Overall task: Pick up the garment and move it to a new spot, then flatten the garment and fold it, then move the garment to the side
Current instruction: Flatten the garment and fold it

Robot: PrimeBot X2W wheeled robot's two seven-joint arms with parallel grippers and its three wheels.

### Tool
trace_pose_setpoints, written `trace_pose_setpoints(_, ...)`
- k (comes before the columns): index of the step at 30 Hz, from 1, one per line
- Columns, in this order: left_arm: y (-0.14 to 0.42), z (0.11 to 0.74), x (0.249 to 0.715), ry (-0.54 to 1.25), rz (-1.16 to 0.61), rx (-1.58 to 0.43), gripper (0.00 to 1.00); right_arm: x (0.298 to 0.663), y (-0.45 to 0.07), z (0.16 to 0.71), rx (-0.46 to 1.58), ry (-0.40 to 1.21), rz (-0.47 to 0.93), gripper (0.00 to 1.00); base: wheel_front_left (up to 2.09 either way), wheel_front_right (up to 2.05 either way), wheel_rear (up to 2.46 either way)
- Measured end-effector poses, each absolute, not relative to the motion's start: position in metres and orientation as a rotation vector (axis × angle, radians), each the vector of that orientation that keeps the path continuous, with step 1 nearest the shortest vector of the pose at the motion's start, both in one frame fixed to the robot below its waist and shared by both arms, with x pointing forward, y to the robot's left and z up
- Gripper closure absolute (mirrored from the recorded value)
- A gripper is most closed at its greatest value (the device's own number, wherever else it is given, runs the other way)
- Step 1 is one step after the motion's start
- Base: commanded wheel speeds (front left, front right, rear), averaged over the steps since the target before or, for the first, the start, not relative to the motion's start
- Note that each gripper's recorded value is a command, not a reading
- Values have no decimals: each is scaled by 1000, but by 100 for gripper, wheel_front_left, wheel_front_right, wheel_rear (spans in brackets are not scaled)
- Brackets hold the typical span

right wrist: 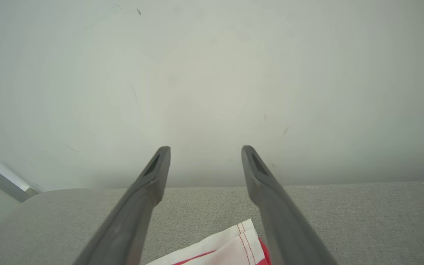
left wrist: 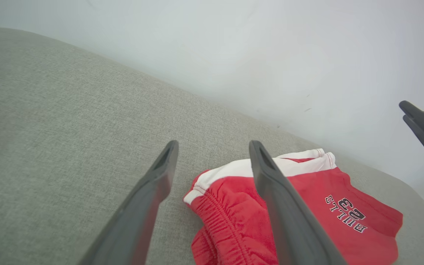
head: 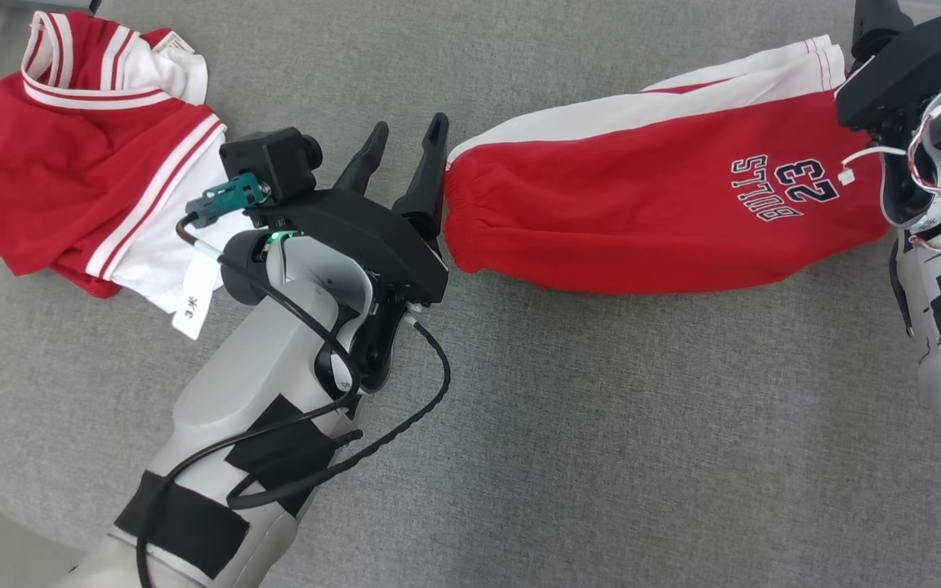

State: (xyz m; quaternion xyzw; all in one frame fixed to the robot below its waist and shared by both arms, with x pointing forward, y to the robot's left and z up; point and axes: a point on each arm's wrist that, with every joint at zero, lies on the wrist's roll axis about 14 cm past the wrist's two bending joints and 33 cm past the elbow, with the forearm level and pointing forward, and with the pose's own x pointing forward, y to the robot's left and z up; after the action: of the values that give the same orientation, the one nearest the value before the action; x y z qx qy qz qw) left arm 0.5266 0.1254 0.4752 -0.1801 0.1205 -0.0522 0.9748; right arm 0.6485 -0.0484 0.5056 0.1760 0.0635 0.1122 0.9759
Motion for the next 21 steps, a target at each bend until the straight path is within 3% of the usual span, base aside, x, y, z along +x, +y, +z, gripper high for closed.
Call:
trace_pose_setpoints(9, 128, 490, 516, 173, -109, -302, 0, 627, -43, 492, 291, 162, 283, 0, 0, 0, 0)
trace_pose_setpoints(21, 130, 460, 451, 248, -149, -226, 0, 563, -68, 460, 202, 288, 253, 0, 0, 0, 0)
